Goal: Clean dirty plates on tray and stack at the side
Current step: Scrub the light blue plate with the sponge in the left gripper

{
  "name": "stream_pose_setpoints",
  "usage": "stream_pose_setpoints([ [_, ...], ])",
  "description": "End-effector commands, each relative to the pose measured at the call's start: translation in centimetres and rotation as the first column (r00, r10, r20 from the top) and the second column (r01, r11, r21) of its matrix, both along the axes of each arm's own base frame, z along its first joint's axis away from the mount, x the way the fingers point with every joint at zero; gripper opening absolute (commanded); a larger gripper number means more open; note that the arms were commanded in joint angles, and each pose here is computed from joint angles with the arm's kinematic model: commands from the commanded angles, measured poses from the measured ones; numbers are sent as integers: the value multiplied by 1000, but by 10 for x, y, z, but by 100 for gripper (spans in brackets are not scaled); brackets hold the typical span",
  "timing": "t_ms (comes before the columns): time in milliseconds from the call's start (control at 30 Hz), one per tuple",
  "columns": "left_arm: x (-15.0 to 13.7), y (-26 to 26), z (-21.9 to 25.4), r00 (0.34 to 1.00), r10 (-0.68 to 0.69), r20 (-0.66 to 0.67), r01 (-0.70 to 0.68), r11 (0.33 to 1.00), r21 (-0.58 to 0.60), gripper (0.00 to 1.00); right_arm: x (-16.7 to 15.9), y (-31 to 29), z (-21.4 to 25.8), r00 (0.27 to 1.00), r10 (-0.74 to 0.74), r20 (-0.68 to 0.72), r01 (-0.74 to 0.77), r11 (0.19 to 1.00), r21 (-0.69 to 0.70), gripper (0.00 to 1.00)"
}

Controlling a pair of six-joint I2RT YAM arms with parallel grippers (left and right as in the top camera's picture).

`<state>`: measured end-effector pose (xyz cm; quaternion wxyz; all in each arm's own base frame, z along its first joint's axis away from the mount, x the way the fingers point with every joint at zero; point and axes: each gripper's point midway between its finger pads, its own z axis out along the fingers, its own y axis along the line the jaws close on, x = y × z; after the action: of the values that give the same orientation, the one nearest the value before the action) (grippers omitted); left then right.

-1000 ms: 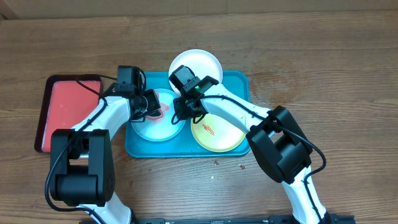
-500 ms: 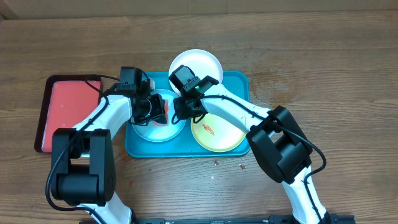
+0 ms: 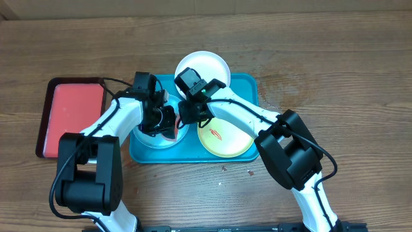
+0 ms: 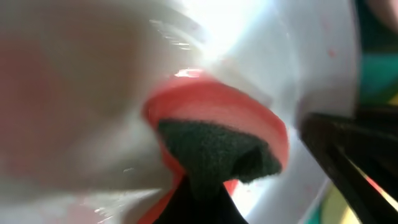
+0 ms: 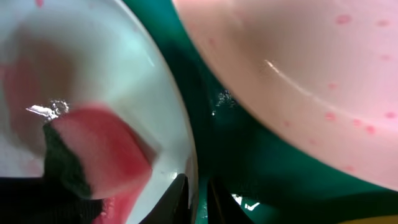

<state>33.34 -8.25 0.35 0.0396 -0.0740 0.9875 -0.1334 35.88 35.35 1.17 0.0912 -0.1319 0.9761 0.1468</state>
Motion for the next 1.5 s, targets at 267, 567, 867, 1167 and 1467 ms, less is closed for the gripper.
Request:
stream_pose_setpoints([
  [267, -5, 116, -4, 976, 202, 76, -208, 781, 589, 4, 1, -3, -4, 1000, -7, -2, 7, 1000, -13, 13],
  [567, 31, 109, 9, 950, 232, 207, -308, 798, 519, 4, 1, -3, -4, 1000, -7, -1, 7, 1000, -12, 13],
  [867, 63, 19, 2, 962, 189, 199, -202, 978, 45, 4, 0, -3, -4, 1000, -7, -5, 7, 1000, -15, 13],
  [1167, 51, -22, 6, 984, 119, 135, -101, 985, -136, 4, -1, -3, -4, 1000, -6, -8, 6, 1000, -13, 13],
  [1467, 38, -18, 4, 993, 66, 94, -54, 990, -130, 4, -1, -3, -4, 1000, -5, -9, 5, 1000, -14, 13],
])
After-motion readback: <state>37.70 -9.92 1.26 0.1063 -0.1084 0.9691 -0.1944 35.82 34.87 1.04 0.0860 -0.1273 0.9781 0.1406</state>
